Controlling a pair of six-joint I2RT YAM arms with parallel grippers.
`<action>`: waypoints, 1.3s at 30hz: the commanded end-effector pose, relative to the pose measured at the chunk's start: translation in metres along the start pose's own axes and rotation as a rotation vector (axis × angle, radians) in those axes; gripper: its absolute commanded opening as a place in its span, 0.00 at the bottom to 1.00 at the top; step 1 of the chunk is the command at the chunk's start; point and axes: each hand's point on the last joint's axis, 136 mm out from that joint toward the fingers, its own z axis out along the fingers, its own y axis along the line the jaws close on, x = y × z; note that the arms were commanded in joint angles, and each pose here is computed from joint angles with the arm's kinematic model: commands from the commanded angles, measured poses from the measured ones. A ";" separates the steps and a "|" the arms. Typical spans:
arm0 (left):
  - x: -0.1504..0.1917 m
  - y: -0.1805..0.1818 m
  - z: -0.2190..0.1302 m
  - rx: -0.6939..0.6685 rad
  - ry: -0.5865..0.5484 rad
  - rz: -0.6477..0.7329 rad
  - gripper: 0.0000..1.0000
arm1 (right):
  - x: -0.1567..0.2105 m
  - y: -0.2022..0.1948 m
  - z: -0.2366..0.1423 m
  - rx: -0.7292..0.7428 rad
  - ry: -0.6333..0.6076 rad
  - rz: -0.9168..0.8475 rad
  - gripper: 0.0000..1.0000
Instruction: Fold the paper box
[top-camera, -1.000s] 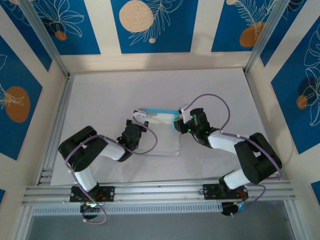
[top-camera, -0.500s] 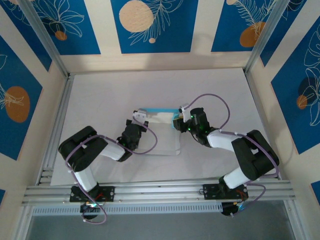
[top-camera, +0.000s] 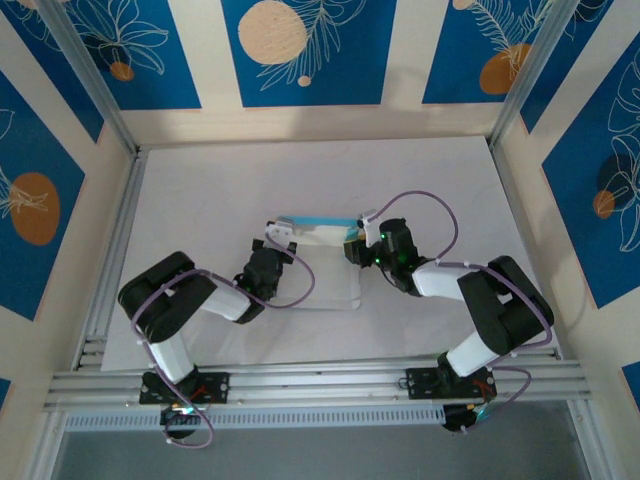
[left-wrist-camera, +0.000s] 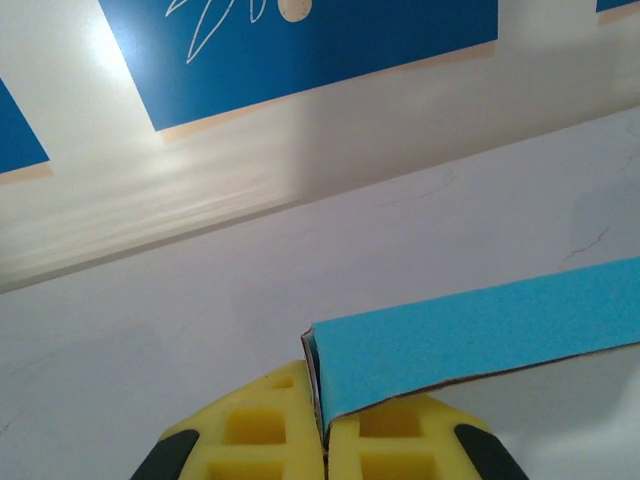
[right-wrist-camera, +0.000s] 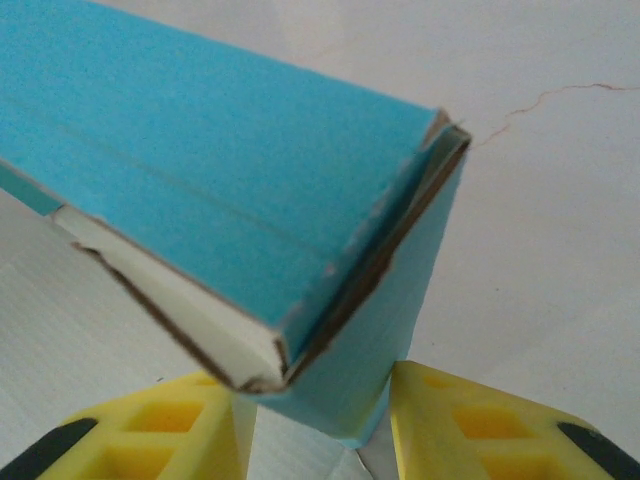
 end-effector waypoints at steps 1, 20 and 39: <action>0.006 -0.018 -0.004 0.076 0.005 0.019 0.00 | 0.016 0.011 0.003 -0.049 0.043 0.008 0.40; 0.004 -0.020 -0.006 0.088 -0.003 0.013 0.00 | 0.003 -0.008 0.020 0.115 0.058 -0.007 0.18; -0.010 -0.026 -0.011 0.101 -0.031 -0.002 0.00 | -0.008 -0.048 0.025 0.500 0.146 -0.026 0.00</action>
